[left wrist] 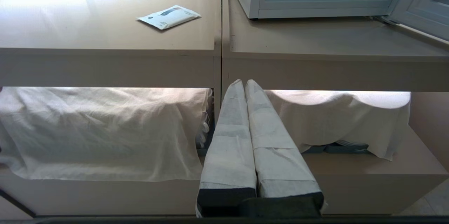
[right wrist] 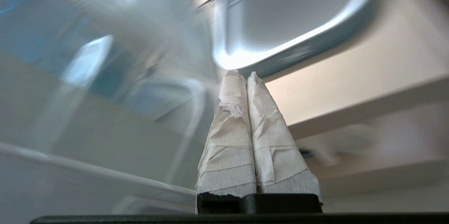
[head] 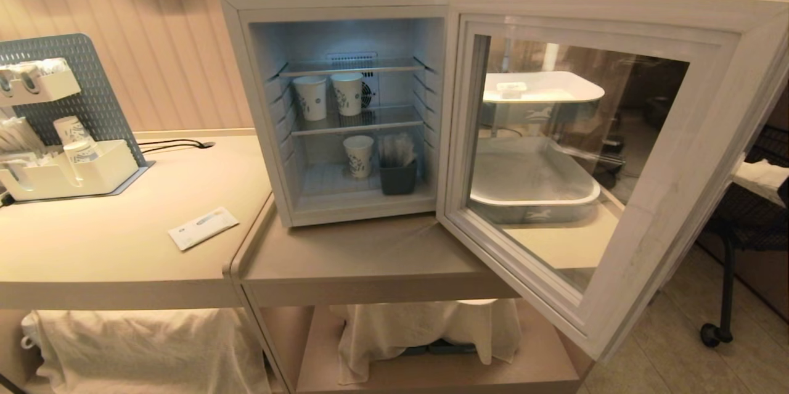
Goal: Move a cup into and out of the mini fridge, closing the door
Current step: Close the freezer door
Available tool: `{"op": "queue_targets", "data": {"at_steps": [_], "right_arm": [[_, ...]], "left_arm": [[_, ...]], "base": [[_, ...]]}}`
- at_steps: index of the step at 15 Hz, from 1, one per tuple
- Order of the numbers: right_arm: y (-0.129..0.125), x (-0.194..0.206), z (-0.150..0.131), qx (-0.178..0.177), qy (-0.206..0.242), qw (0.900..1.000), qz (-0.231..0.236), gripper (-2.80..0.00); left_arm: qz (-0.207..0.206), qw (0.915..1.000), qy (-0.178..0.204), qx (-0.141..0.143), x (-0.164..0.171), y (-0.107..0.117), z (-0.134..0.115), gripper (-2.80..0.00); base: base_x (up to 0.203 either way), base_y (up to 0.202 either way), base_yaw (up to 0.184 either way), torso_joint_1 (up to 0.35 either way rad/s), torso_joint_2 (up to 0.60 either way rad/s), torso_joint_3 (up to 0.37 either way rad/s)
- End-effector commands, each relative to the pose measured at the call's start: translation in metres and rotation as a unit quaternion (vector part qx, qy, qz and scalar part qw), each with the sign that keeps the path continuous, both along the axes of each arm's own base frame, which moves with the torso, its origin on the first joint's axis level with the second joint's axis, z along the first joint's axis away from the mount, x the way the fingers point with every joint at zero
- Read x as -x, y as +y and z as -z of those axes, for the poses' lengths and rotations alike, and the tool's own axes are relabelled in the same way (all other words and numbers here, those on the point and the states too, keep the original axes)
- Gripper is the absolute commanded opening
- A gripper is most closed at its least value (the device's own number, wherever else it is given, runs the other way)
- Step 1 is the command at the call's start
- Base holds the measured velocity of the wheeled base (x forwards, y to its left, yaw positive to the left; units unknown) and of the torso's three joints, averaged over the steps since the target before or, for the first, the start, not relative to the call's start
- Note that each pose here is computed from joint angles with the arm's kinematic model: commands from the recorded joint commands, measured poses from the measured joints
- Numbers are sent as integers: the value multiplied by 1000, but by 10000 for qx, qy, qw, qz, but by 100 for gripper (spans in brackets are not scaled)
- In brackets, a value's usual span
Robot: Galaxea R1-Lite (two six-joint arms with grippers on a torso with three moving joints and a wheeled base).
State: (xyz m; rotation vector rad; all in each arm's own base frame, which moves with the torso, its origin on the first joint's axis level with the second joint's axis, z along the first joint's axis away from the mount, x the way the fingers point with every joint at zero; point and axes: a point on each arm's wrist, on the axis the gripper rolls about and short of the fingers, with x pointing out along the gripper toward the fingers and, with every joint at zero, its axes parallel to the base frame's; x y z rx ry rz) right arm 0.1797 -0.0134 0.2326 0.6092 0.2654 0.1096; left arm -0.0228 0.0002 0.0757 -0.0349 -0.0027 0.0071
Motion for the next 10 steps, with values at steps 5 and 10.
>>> {"op": "queue_targets", "data": {"at_steps": [5,10], "right_arm": [[25,-25,21,-662,-381,9388,-3360,-280],[97,-47,17,-480,-529,9120,-4040,-280]], "left_arm": [[-3,10000,0,2,0,0,0,-280],[-3,10000,5,10,0,0,0,-280]], "base": [[0,0,0,0,0,0],[0,0,0,0,0,0]]}}
